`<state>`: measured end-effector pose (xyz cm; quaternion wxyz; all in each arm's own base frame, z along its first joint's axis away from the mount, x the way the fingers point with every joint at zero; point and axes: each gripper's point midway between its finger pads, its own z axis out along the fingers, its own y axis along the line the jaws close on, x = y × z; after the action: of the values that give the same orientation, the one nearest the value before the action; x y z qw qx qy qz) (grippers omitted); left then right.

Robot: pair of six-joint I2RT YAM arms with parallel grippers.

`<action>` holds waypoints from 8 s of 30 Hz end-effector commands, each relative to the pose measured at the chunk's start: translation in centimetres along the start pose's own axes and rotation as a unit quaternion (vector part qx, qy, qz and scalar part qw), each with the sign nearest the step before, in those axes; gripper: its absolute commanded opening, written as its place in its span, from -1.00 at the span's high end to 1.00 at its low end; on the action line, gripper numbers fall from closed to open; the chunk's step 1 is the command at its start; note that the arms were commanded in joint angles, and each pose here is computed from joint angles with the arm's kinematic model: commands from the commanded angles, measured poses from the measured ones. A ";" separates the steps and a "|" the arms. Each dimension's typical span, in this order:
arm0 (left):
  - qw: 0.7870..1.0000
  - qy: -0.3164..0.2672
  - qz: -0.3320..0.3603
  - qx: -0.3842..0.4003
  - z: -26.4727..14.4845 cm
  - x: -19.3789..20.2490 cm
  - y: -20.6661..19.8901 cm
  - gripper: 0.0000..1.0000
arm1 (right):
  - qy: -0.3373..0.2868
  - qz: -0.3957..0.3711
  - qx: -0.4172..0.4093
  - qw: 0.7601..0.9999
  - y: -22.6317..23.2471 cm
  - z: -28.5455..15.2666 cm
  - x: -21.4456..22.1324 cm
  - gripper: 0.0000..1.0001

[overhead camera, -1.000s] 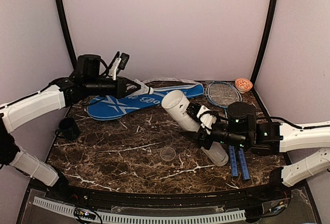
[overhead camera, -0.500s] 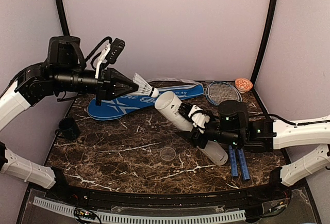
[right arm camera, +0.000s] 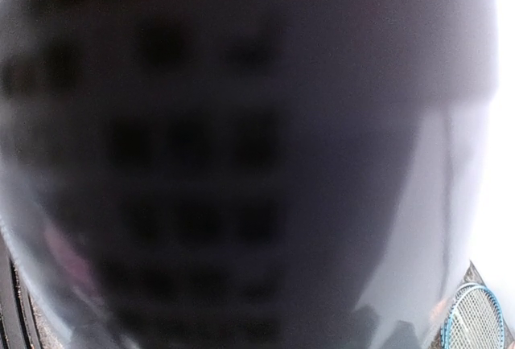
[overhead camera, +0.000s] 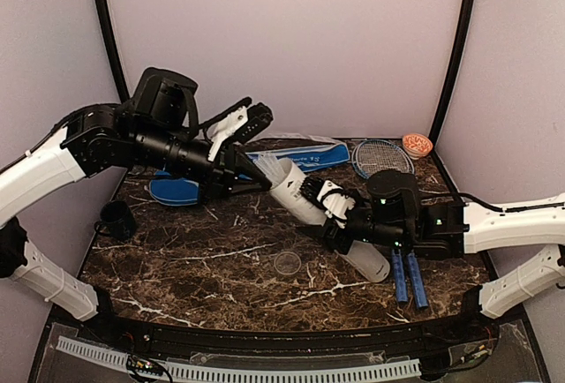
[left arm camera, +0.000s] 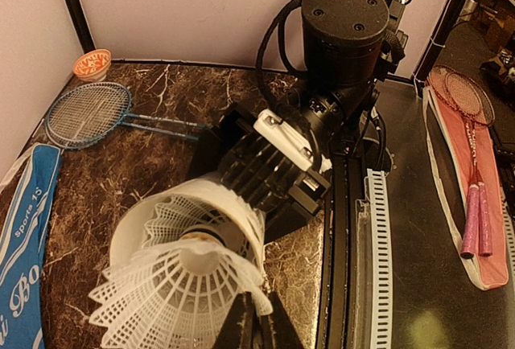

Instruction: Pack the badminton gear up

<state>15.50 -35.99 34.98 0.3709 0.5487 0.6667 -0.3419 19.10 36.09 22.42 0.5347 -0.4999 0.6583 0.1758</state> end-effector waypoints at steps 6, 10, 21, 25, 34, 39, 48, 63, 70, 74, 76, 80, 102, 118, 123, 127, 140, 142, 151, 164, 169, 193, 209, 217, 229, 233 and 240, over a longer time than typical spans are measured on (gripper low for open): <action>0.999 -0.022 0.021 0.030 -0.9 -1.6 -1.9 -0.15 | 0.005 0.010 -0.021 1.000 1.3 0.0 0.6 -0.10; 0.999 -0.016 0.021 0.030 -0.7 -1.2 -1.8 -0.42 | -0.004 0.010 -0.022 1.000 1.3 -0.3 0.2 -0.10; 0.997 0.053 0.016 0.058 2.5 1.4 -1.9 -0.52 | -0.008 0.008 -0.028 1.000 1.6 -0.2 -0.3 -0.10; 0.994 0.082 0.020 0.076 4.1 2.5 -2.6 -0.50 | -0.010 0.008 -0.027 1.000 1.5 -0.1 -0.5 -0.10; 0.991 0.082 0.028 0.101 5.8 2.6 -3.5 -0.53 | -0.013 0.007 -0.025 1.000 1.5 0.0 -0.8 -0.10; 0.995 0.048 0.049 0.069 3.5 0.9 -3.0 -0.55 | -0.010 0.009 -0.022 1.000 1.4 -0.3 -0.4 -0.10; 0.994 -0.100 0.032 -0.014 -4.3 -3.5 -0.9 -0.59 | -0.006 0.014 -0.014 1.000 1.2 -0.5 0.3 -0.10; 0.956 -0.032 -0.215 -0.195 -2.3 10.8 10.9 -0.35 | -0.031 0.023 0.015 0.999 -0.5 -3.0 -1.3 -0.10; 0.951 0.049 -0.262 -0.157 4.0 18.0 10.7 -0.02 | -0.036 0.023 0.030 0.999 -1.3 -4.0 -1.5 -0.10; 0.952 0.086 -0.261 -0.134 7.6 19.5 9.9 0.07 | -0.037 0.027 0.036 0.998 -1.4 -4.2 -1.3 -0.10; 0.952 0.114 -0.255 -0.128 9.3 20.4 9.5 0.10 | -0.039 0.029 0.037 0.998 -1.5 -4.3 -1.3 -0.10; 0.951 0.157 -0.238 -0.115 12.5 21.7 8.8 0.16 | -0.043 0.035 0.035 0.998 -1.4 -4.5 -1.1 -0.10; 0.940 0.242 -0.209 -0.116 19.2 25.2 10.2 0.40 | -0.045 0.038 0.036 0.998 -1.3 -4.9 -0.5 -0.10; 0.937 0.255 -0.197 -0.134 17.8 25.4 10.4 1.00 | -0.040 0.035 0.034 0.998 -1.2 -4.6 -0.3 -0.10; 0.947 0.179 -0.240 -0.120 14.2 21.9 11.2 1.00 | -0.043 0.030 0.029 0.998 -1.0 -4.7 -0.5 -0.10; 0.948 0.101 -0.274 -0.126 9.5 18.9 12.7 1.00 | -0.045 0.023 0.027 0.998 -1.0 -4.7 -0.8 -0.10; 0.961 -0.082 -0.181 -0.193 -5.2 4.6 11.1 1.00 | -0.026 -0.015 0.004 1.000 -0.1 -3.5 -0.9 -0.10; 0.965 -0.098 -0.161 -0.181 -6.4 2.9 9.9 1.00 | -0.024 -0.021 0.004 1.000 0.0 -3.2 -1.1 -0.10; 0.979 -0.080 -0.093 -0.164 -4.1 0.1 5.3 1.00 | -0.019 -0.033 -0.007 0.999 0.6 -2.0 -1.9 -0.09; 0.984 -0.049 -0.070 -0.155 -1.2 0.0 4.3 1.00 | -0.025 -0.038 -0.010 0.999 1.0 -1.6 -2.6 -0.10; 0.986 -0.057 -0.071 -0.141 -1.0 -0.4 3.8 1.00 | -0.025 -0.039 -0.012 0.999 1.1 -1.5 -2.5 -0.10; 0.992 -0.042 -0.074 -0.091 0.9 0.4 2.5 1.00 | -0.033 -0.037 -0.007 0.999 0.9 -1.8 -2.7 -0.08; 0.991 0.005 -0.050 -0.125 3.0 1.8 2.7 1.00 | -0.037 -0.032 0.000 0.999 0.7 -2.0 -2.7 -0.08; 0.983 0.019 -0.049 -0.173 1.8 2.2 4.0 1.00 | -0.033 -0.030 0.003 0.999 0.6 -1.9 -2.4 -0.08; 0.984 0.048 -0.031 -0.171 3.7 2.8 3.4 1.00 | -0.035 -0.031 0.005 0.999 0.6 -1.6 -2.9 -0.08; 0.980 0.060 -0.029 -0.189 3.8 3.2 3.9 1.00 | -0.034 -0.031 0.004 0.999 0.6 -1.5 -2.8 -0.08; 0.979 0.051 -0.035 -0.196 3.5 2.8 4.1 1.00 | -0.033 -0.031 0.006 0.999 0.6 -1.4 -2.7 -0.08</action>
<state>20.10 -36.81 31.12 0.4350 0.4488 0.7572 -0.1898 17.78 34.59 20.44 0.5030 -0.5384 0.6644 0.1254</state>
